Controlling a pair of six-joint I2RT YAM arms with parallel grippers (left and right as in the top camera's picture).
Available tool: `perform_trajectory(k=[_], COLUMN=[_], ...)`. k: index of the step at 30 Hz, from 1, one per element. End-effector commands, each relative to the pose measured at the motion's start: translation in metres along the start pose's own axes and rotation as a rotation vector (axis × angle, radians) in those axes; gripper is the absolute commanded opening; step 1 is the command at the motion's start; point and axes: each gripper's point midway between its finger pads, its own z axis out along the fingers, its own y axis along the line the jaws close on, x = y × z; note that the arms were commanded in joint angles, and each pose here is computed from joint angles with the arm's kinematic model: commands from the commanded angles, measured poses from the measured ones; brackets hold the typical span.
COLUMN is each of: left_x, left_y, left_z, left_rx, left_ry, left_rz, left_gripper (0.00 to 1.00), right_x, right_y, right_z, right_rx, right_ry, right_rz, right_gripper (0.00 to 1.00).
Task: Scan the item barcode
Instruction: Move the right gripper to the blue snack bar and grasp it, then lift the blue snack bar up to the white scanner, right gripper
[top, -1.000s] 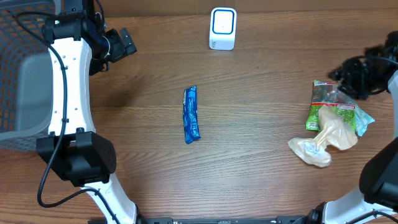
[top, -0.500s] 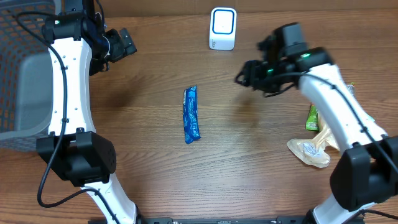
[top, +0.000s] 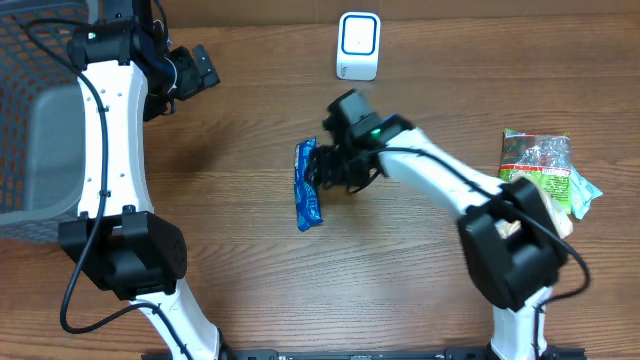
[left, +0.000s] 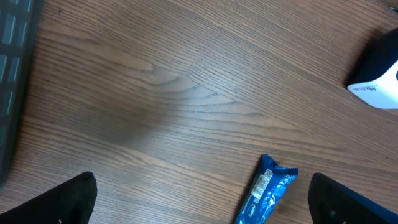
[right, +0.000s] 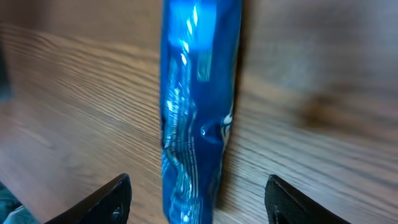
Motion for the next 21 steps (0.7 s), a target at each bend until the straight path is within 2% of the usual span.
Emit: perform_trajectory(k=[1, 10, 15, 19, 20, 21], left_x=[0.001, 0.001, 0.001, 0.001, 0.001, 0.001], left_y=[-0.001, -0.001, -0.001, -0.001, -0.002, -0.001], left_z=[0.003, 0.003, 0.003, 0.003, 0.003, 0.003], left_rx=[0.003, 0.003, 0.003, 0.003, 0.003, 0.003], left_ry=[0.005, 0.005, 0.005, 0.005, 0.006, 0.005], left_rz=[0.024, 0.024, 0.024, 0.024, 0.024, 0.024], left_gripper=[1.00, 1.00, 1.00, 1.00, 1.00, 1.00], right_x=[0.002, 0.016, 0.022, 0.022, 0.022, 0.022], right_y=[-0.005, 0.009, 0.009, 0.008, 0.008, 0.010], right_z=[0.013, 0.040, 0.050, 0.049, 0.049, 0.047], right_rx=[-0.011, -0.024, -0.015, -0.014, -0.020, -0.035], right_ry=[0.022, 0.057, 0.073, 0.078, 0.082, 0.090], right_rz=[0.083, 0.125, 0.160, 0.166, 0.166, 0.166], right_gripper=[0.68, 0.58, 0.39, 0.09, 0.04, 0.04])
